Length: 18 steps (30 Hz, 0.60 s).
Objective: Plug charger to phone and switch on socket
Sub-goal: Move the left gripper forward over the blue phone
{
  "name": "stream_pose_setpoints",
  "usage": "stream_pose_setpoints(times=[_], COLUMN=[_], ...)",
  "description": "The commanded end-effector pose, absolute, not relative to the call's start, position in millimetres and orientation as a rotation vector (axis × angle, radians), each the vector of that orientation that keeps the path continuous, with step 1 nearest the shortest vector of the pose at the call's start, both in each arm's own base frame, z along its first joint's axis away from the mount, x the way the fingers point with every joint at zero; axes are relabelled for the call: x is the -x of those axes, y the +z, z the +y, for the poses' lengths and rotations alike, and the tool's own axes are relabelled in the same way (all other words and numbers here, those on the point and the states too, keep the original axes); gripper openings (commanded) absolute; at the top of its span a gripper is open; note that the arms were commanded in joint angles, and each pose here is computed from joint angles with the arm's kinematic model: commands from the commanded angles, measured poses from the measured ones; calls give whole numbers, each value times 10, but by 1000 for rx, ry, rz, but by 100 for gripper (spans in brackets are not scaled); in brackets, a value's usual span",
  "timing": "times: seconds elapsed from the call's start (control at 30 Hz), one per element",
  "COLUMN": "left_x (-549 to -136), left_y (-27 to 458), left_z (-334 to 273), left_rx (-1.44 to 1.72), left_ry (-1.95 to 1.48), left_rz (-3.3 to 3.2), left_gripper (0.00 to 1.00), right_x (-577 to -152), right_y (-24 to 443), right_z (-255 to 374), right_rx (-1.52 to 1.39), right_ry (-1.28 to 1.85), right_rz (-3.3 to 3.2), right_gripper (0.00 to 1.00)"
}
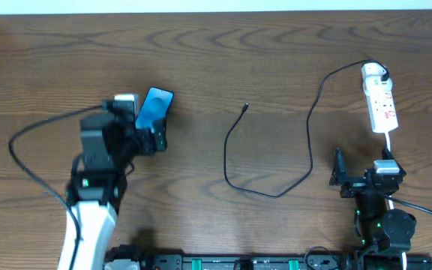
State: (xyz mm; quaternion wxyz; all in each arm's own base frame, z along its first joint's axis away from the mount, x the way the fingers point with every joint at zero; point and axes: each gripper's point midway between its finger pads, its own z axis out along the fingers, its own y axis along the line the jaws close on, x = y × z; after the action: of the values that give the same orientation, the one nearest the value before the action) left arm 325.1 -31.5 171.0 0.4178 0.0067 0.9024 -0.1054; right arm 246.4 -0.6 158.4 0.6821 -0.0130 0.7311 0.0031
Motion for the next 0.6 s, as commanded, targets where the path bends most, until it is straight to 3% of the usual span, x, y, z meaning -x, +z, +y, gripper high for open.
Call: stream_pose_setpoints(times=[0.0, 0.57], left_x=[-3426, -3810], left_y=[1895, 1789], left_z=[-331, -324], left_rx=[-81, -295], left_ry=[-260, -268], left_rz=[2310, 2777], left_gripper=[97, 97], right_x=[-2461, -2461], right_y=[1579, 1579], right_z=[12, 12], right_rx=[29, 29], right_ry=[18, 18], right_rz=[1640, 1640], right_gripper=[99, 99])
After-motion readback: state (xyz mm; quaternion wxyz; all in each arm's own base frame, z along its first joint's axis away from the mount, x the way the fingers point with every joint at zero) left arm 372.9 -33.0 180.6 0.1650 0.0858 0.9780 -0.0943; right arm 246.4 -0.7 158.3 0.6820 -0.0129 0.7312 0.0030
